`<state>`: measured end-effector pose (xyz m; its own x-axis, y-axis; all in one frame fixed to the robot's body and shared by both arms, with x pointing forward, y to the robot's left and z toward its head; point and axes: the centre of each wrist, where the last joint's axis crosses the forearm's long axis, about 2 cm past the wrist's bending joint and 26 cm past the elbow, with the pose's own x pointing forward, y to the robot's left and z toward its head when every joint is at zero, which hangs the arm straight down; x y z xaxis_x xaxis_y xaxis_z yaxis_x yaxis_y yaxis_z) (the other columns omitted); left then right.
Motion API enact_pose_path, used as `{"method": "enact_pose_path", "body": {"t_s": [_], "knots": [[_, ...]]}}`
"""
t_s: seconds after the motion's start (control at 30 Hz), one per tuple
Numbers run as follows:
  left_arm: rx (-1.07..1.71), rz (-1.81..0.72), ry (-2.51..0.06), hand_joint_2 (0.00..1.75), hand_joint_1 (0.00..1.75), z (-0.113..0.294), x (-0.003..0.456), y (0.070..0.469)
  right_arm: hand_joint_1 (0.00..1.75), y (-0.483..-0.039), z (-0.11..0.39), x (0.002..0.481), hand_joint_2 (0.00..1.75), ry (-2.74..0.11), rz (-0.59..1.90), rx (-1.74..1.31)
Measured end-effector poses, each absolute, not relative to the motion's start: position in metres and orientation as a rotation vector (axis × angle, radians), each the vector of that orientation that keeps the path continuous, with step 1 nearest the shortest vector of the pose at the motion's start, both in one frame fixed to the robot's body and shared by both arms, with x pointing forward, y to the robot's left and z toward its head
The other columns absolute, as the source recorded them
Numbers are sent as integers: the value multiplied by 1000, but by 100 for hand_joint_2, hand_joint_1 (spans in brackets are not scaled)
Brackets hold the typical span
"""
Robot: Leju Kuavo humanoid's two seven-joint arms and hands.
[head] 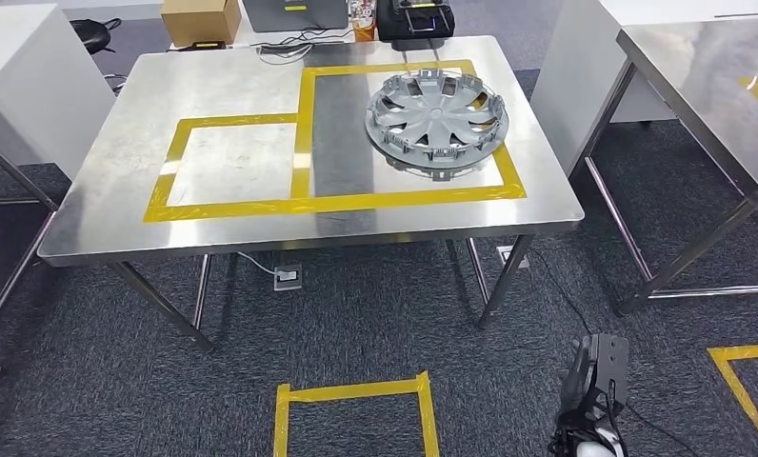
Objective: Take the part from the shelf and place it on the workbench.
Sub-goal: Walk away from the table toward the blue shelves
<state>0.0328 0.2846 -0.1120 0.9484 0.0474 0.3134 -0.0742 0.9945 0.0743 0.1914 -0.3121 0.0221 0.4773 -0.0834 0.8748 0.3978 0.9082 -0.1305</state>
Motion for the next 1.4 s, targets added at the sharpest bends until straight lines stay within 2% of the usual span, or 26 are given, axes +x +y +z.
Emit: {"method": "enact_pose_path", "body": {"t_s": [0.27,0.6,1.4], "knots": [[97,47,-305,0,0,-112,33,290,0,-316,-34,156,0,-741,-233,-367],[99,18,-312,0,0,-111,43,292,0,-318,-77,113,0,-478,-136,-378],[99,19,-317,0,0,-110,46,296,0,-310,-99,86,0,-298,-107,-268]]}}
